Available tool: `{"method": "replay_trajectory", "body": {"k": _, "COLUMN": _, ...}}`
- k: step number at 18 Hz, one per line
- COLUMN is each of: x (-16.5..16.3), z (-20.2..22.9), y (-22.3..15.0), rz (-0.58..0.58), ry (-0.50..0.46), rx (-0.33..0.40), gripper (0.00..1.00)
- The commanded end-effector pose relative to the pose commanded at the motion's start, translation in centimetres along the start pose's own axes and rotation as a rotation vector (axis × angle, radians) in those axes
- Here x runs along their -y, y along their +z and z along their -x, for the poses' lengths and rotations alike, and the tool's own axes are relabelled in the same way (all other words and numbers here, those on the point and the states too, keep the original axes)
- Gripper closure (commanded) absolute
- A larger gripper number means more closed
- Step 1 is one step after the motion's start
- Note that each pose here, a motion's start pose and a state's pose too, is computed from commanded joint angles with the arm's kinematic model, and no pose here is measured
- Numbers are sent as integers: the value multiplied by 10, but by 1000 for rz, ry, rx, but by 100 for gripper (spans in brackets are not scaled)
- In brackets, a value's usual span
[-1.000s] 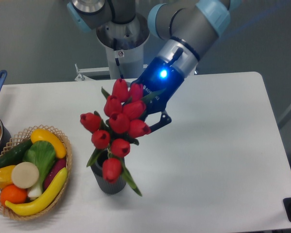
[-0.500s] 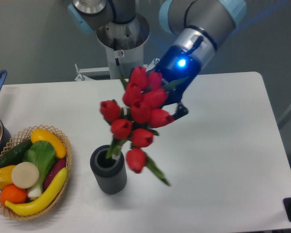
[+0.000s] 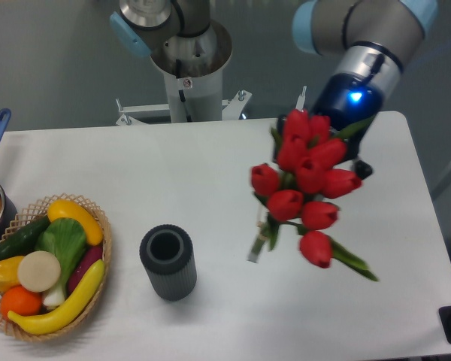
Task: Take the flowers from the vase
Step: 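Carry the tulips up and away from the vase over the table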
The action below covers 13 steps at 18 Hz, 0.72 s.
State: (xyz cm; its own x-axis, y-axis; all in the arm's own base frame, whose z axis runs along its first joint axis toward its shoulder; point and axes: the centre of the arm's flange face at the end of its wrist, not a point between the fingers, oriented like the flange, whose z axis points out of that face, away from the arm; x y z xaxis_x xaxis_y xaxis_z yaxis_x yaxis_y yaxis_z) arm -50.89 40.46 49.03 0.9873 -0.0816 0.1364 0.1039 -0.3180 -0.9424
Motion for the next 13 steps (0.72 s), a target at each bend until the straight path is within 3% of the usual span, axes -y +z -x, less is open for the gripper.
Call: {"method": "replay_trajectory", "body": {"k": 13, "x": -5, "z": 9, "y": -22, "rz": -7, "ry": -24, "rx": 35, "gripper": 58}}
